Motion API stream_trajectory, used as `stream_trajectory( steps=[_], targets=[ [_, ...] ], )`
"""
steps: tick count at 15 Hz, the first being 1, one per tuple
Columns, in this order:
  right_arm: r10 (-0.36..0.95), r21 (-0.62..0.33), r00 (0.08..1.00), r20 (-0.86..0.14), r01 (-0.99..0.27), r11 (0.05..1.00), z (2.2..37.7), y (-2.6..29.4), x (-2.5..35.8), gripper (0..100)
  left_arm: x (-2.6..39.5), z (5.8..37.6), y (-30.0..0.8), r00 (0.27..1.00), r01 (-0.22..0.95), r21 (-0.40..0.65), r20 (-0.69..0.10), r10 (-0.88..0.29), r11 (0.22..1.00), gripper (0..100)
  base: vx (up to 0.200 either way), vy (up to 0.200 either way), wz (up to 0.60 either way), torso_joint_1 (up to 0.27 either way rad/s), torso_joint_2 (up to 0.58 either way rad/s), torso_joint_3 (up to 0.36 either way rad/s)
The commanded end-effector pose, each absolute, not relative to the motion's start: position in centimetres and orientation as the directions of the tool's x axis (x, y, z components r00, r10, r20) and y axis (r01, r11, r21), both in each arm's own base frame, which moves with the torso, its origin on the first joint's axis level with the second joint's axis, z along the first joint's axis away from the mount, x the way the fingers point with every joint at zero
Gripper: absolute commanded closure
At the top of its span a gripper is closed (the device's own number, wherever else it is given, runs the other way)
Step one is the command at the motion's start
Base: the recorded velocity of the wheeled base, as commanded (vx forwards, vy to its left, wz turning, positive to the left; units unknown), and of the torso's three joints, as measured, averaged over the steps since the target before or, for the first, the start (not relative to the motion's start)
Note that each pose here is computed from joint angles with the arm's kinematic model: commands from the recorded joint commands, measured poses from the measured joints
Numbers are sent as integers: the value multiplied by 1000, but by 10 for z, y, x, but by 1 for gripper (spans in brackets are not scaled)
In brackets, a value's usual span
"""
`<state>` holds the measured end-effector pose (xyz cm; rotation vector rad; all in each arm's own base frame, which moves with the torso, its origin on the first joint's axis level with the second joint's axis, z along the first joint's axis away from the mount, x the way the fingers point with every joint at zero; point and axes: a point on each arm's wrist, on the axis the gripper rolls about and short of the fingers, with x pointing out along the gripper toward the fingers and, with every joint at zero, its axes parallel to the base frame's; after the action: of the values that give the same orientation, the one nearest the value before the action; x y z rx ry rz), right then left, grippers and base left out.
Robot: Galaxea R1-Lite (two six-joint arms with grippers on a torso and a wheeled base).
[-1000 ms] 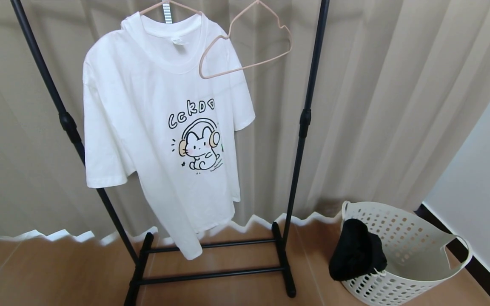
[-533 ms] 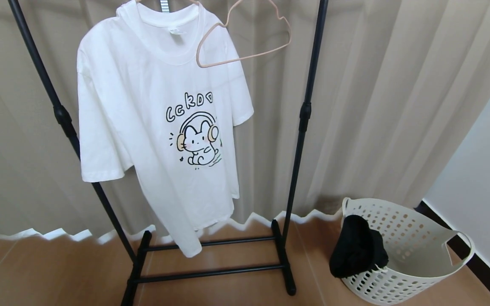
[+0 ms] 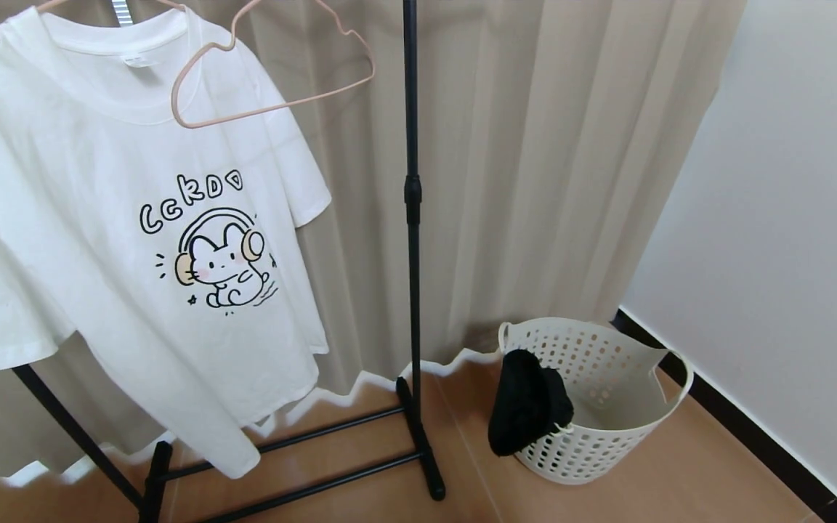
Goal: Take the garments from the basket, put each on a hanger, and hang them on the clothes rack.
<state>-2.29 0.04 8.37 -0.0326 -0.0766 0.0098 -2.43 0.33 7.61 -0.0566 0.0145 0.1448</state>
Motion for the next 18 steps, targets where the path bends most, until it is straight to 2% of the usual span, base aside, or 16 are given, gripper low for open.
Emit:
stream_trajectory(
  steps=[1, 3, 12, 15, 18],
  targets=[
    [11, -33, 997, 75, -8, 999, 84, 0, -23, 0, -24, 76, 3, 989, -146, -55, -20, 145, 988, 0, 0, -200, 0, 2, 2, 2],
    [11, -33, 997, 75, -8, 999, 84, 0, -23, 0, -24, 76, 3, 989, -146, -55, -20, 145, 988, 0, 0, -200, 0, 2, 2, 5],
    [11, -33, 997, 75, -8, 999, 84, 0, -23, 0, -24, 76, 3, 989, -146, -55, -20, 145, 988, 0, 200, 0, 0, 3, 3, 3],
    [11, -33, 997, 75, -8, 999, 84, 0, -23, 0, -24, 76, 3, 989, -146, -57, -20, 145, 988, 0, 0, 0, 0, 0, 0, 0],
    [11, -33, 997, 75, -8, 999, 84, 0, -23, 0, -24, 76, 3, 989, -146, -57, -20, 145, 988, 0, 0, 0, -600, 4, 2, 4]
  ],
)
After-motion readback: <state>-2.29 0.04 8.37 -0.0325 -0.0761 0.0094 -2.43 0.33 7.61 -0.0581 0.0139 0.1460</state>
